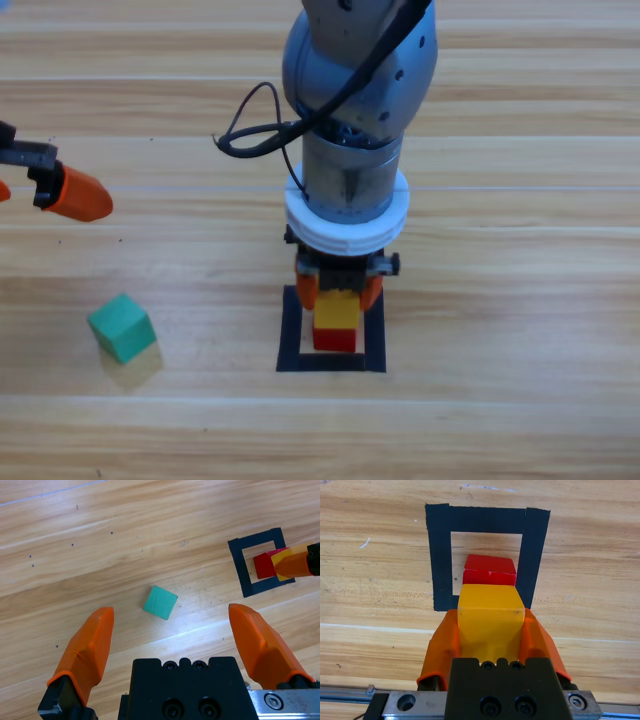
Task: Stack the blocks in the rectangular block: red at the bottom, yellow in the middle, green on top
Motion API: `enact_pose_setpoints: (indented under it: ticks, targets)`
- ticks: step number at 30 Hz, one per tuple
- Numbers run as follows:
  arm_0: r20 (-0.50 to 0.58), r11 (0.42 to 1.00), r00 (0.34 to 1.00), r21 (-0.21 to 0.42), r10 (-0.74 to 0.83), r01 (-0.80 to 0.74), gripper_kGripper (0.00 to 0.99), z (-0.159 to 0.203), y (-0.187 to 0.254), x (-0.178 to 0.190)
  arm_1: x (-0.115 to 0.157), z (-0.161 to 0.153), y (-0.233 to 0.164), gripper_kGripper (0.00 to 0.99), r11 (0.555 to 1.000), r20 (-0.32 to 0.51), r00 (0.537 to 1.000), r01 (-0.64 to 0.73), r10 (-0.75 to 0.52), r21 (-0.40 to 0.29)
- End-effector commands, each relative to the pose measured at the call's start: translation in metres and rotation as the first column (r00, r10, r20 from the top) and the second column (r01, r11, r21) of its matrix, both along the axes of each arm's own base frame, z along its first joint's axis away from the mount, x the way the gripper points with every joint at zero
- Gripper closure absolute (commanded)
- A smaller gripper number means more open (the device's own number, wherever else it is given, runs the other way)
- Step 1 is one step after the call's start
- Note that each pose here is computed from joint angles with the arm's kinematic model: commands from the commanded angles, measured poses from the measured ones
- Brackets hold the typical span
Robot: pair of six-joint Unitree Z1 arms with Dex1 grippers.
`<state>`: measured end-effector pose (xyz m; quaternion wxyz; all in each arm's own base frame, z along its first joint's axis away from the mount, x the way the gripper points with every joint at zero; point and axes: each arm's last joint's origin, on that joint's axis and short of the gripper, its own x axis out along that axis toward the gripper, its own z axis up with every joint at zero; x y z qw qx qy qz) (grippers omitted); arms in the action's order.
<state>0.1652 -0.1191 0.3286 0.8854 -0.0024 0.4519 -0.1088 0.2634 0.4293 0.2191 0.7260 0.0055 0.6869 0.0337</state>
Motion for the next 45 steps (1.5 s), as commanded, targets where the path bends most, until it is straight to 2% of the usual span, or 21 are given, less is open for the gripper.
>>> enact_pose_setpoints:
  ticks: [1,8,13,17,20,22,24,25,29,32,37,39,40,41,45]
  targets:
    - [-0.026,1.000,0.999,0.005,0.024,-0.024,0.013,-0.012,0.003,0.002,-0.007,-0.023,0.011,0.000,0.998,0.004,0.999,-0.033,0.033,-0.056]
    - [-0.028,1.000,0.999,0.009,0.028,-0.028,0.013,-0.014,0.003,0.003,-0.010,0.011,0.005,0.000,0.997,0.059,0.995,-0.074,0.074,-0.015]
    - [-0.021,0.999,0.998,-0.006,0.052,-0.052,0.013,-0.012,0.006,0.004,-0.022,0.078,-0.016,0.000,0.987,0.154,0.978,-0.151,0.140,0.063]
    - [-0.041,0.994,0.994,-0.028,0.103,-0.104,0.014,-0.015,0.004,0.016,-0.041,0.135,-0.042,0.000,0.954,0.247,0.939,-0.275,0.239,0.124]
    - [-0.090,0.991,0.987,-0.006,0.131,-0.132,0.016,-0.025,-0.007,0.037,-0.055,0.155,-0.063,0.000,0.905,0.320,0.892,-0.388,0.320,0.176]
    - [-0.136,0.989,0.980,0.032,0.146,-0.143,0.016,-0.039,-0.016,0.054,-0.068,0.152,-0.094,0.000,0.836,0.391,0.851,-0.472,0.350,0.278]
    - [-0.193,0.984,0.967,0.080,0.170,-0.157,0.016,-0.060,-0.024,0.069,-0.070,0.136,-0.136,0.000,0.759,0.453,0.835,-0.506,0.312,0.410]
    - [-0.218,0.981,0.958,0.102,0.187,-0.168,0.016,-0.070,-0.028,0.077,-0.072,0.133,-0.151,0.000,0.746,0.474,0.828,-0.513,0.299,0.425]
    - [-0.312,0.960,0.910,0.146,0.274,-0.240,0.016,-0.106,-0.039,0.098,-0.078,0.124,-0.186,0.000,0.767,0.463,0.822,-0.521,0.332,0.375]
    - [-0.356,0.943,0.873,0.128,0.334,-0.308,0.016,-0.115,-0.039,0.101,-0.083,0.117,-0.208,0.000,0.763,0.446,0.826,-0.523,0.345,0.379]
    - [-0.379,0.909,0.831,0.079,0.407,-0.409,0.016,-0.109,-0.041,0.104,-0.086,0.097,-0.219,0.000,0.753,0.415,0.812,-0.558,0.410,0.349]
    - [-0.383,0.899,0.822,0.064,0.422,-0.433,0.016,-0.105,-0.042,0.106,-0.086,0.094,-0.223,0.000,0.749,0.432,0.788,-0.587,0.440,0.307]
    - [-0.384,0.895,0.817,0.062,0.430,-0.442,0.016,-0.103,-0.043,0.107,-0.086,0.096,-0.228,0.000,0.766,0.453,0.777,-0.585,0.437,0.265]
    - [-0.387,0.888,0.809,0.059,0.442,-0.456,0.016,-0.102,-0.043,0.107,-0.087,0.096,-0.230,0.000,0.764,0.465,0.765,-0.596,0.446,0.247]
    - [-0.397,0.862,0.781,0.055,0.482,-0.504,0.016,-0.102,-0.042,0.106,-0.092,0.101,-0.234,0.000,0.719,0.506,0.699,-0.665,0.506,0.200]
